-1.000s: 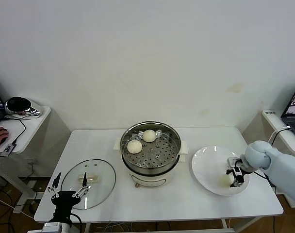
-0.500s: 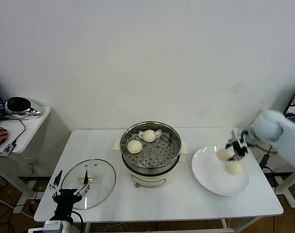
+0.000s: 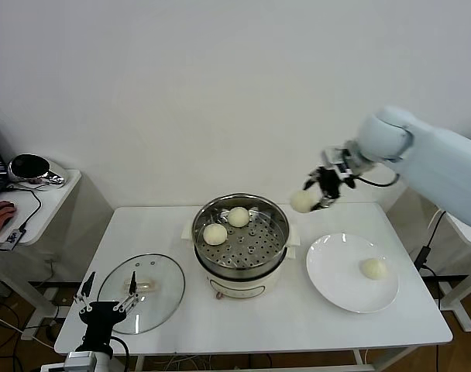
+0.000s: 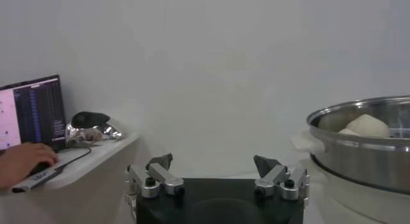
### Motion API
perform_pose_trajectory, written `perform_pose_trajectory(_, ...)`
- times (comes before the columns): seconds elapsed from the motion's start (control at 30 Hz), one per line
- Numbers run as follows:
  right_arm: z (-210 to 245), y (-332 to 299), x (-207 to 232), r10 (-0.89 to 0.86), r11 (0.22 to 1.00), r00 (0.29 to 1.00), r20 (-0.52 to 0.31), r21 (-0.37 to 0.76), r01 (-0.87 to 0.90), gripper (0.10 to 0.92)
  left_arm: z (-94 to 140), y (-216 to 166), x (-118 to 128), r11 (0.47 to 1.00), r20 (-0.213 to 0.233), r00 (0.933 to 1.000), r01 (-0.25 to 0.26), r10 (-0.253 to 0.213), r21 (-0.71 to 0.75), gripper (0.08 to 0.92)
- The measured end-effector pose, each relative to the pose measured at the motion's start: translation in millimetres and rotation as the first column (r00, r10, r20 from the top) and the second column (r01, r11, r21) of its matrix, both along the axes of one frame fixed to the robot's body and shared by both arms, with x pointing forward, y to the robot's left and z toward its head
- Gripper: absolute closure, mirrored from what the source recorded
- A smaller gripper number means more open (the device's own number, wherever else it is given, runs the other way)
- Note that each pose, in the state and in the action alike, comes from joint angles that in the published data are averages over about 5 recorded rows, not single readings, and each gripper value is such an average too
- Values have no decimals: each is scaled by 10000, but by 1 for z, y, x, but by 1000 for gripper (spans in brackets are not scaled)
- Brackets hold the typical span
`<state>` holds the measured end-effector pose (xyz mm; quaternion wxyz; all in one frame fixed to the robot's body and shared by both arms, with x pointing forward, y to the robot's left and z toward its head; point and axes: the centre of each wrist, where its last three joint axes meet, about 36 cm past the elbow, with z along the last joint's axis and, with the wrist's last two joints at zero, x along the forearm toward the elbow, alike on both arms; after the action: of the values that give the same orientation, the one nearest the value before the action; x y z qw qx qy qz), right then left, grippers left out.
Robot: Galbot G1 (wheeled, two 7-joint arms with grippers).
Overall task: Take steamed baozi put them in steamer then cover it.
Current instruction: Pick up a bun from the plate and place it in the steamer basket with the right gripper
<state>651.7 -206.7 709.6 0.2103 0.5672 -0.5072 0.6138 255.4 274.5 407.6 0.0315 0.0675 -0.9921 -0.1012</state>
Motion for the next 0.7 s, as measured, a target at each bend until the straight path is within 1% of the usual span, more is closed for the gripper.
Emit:
perform_pose_trajectory(0.17,-13,52,4,1724,9842,9850,28,-427,-1721,437,3,2,-1,10000,73,9999,-84,84,-6,177)
perform_pose_trajectory(0.3,-34,85,4,3097,9471,9508,21,-893,-3082,434,5,2,-2,9999,108,9998,-145,146,-28,177)
perform_pose_trajectory(0.47,-57,113,1,4693,8731,8830,-62,-1465,-4650,427,5,3,-3,9998,143,9997,-194,195,-48,177)
perform_pose_trajectory(0.7,-84,130,-6,6401,7491,7678,-276,-1997,-6316,417,5,2,-2,9997,179,9996,-230,232,-82,177)
